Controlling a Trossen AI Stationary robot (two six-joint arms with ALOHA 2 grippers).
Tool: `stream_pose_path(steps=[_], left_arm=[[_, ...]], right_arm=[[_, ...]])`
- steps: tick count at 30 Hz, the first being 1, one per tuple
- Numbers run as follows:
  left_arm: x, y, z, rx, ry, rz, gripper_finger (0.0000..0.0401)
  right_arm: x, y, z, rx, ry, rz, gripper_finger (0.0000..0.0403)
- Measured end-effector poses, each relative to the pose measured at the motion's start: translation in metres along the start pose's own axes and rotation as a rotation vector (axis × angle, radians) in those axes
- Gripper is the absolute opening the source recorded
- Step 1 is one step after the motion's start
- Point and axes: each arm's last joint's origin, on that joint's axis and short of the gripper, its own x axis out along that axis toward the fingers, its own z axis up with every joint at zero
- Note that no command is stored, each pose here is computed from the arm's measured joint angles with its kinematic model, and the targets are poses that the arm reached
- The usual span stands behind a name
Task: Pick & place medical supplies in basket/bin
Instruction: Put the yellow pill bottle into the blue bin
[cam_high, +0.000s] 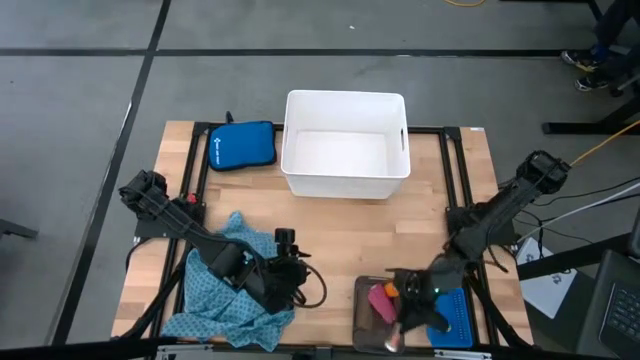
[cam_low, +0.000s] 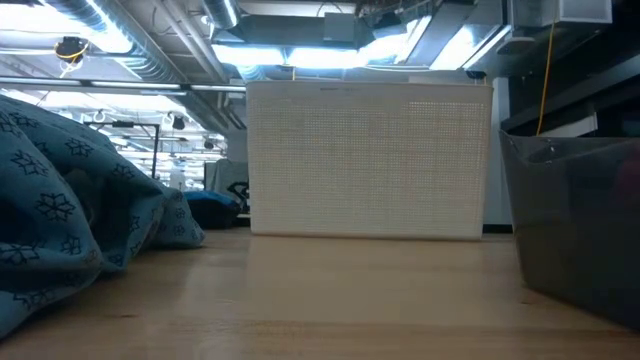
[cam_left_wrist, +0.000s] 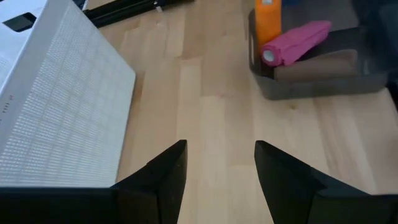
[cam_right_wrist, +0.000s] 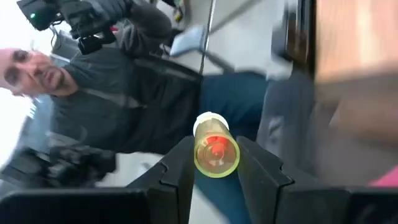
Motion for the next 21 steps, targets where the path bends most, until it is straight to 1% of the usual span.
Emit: stream_pose_path(steps=[6, 8, 10, 14, 17, 21], left_arm=[[-0.004, -0.006, -0.001, -0.002, -0.006, -0.015, 0.0184], [-0.005, -0.007, -0.002, 0.001, -0.007, -0.019, 0.0184], [-0.005, -0.007, -0.002, 0.002, -0.007, -0.02, 0.0184], [-0.005, -0.008, -0.002, 0.009, -0.006, -0.019, 0.0184], [-0.005, -0.008, -0.002, 0.017, -0.006, -0.019, 0.0184], [-0.005, -0.008, -0.002, 0.018, -0.006, -0.019, 0.0184]], right_arm=[[0.006, 0.01, -0.027, 0.327, 0.102, 0.009, 0.0108], [0.006, 0.012, -0.034, 0.441, 0.157, -0.006, 0.0108], [0.006, 0.01, -0.043, 0.556, 0.232, -0.057, 0.0108], [0.001, 0.002, -0.063, 0.772, 0.433, -0.236, 0.0108], [-0.003, 0.001, -0.071, 0.85, 0.521, -0.314, 0.0108], [-0.013, 0.005, -0.071, 0.898, 0.553, -0.339, 0.0108]])
